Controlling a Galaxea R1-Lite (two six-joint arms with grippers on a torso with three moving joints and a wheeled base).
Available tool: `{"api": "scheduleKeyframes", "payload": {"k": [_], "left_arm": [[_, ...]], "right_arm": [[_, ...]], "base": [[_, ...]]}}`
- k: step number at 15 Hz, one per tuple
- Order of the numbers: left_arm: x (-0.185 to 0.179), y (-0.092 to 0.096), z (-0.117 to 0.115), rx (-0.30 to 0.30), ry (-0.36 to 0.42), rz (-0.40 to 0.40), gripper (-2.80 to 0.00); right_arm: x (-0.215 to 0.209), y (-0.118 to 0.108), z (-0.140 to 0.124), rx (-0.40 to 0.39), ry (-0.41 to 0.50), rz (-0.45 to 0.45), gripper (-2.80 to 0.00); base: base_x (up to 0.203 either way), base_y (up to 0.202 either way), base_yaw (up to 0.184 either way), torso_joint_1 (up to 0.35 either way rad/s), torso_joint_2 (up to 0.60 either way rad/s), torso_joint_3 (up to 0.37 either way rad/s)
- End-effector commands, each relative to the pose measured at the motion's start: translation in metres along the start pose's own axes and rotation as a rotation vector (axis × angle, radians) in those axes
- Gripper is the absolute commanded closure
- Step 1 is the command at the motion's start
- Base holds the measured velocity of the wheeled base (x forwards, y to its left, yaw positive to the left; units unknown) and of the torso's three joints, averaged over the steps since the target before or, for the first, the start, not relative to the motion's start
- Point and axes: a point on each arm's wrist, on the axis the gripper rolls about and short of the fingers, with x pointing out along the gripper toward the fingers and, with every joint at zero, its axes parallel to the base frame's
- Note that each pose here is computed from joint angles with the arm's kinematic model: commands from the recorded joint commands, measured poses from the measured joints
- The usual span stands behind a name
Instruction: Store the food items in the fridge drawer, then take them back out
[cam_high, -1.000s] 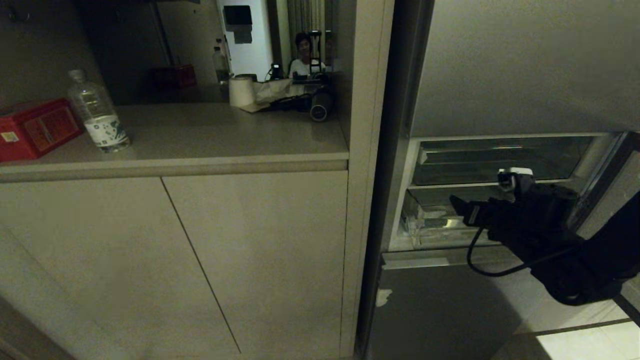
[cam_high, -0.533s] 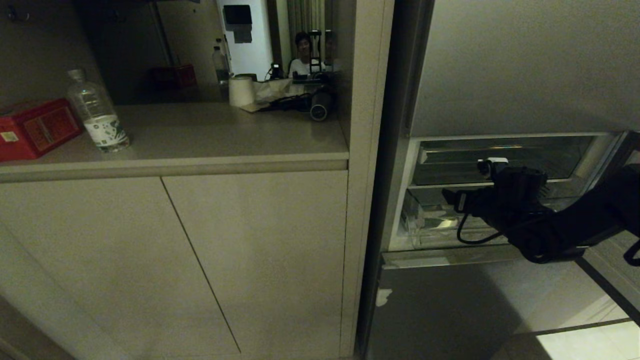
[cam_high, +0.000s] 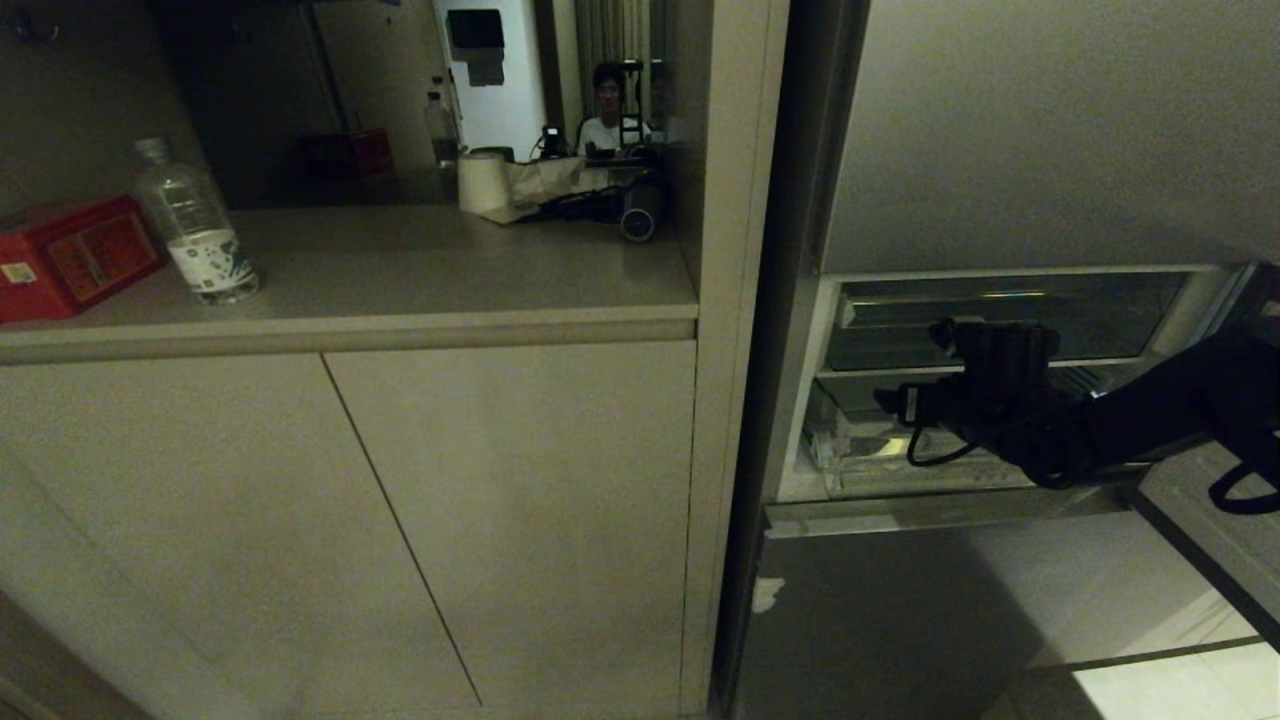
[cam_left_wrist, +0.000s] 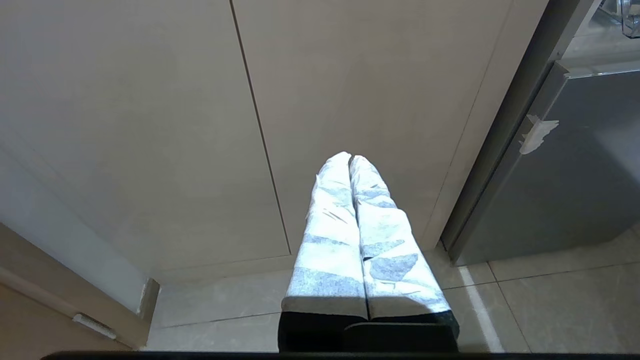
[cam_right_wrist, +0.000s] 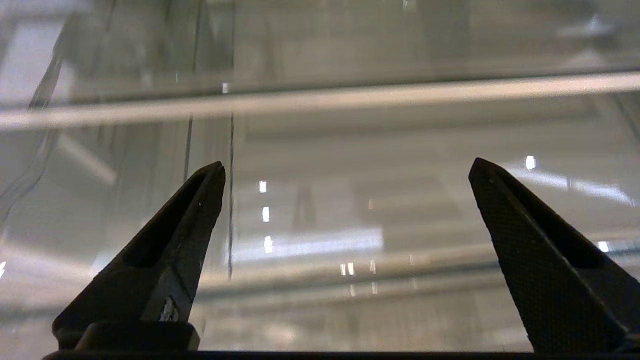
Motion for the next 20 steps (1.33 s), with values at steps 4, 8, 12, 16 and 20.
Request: {"api": "scheduleKeyframes", "payload": {"k": [4, 8, 12, 16, 20], "left_arm": [[0.0, 0.0, 0.0, 0.0, 0.002, 0.0, 0.0], [0.0, 0.0, 0.0, 0.0, 0.002, 0.0, 0.0], [0.0, 0.0, 0.0, 0.0, 0.002, 0.0, 0.0], [0.0, 0.0, 0.0, 0.0, 0.002, 0.0, 0.0], [0.0, 0.0, 0.0, 0.0, 0.002, 0.0, 0.0]], "right_arm": [[-0.039, -0.004, 0.021, -0.024, 0.229, -0.03, -2.8], [-0.05, -0.008, 0.017, -0.033, 0.339, -0.059, -2.8], [-0.079, -0.014, 0.024, -0.03, 0.413, -0.072, -2.8], [-0.111, -0.024, 0.028, -0.025, 0.545, -0.098, -2.8], [-0.12, -0.032, 0.015, -0.018, 0.597, -0.109, -2.8]], "base": [[0.0, 0.0, 0.0, 0.0, 0.0, 0.0], [0.0, 0.0, 0.0, 0.0, 0.0, 0.0], [0.0, 0.0, 0.0, 0.0, 0.0, 0.0], [0.0, 0.0, 0.0, 0.0, 0.0, 0.0], [0.0, 0.0, 0.0, 0.0, 0.0, 0.0]]}}
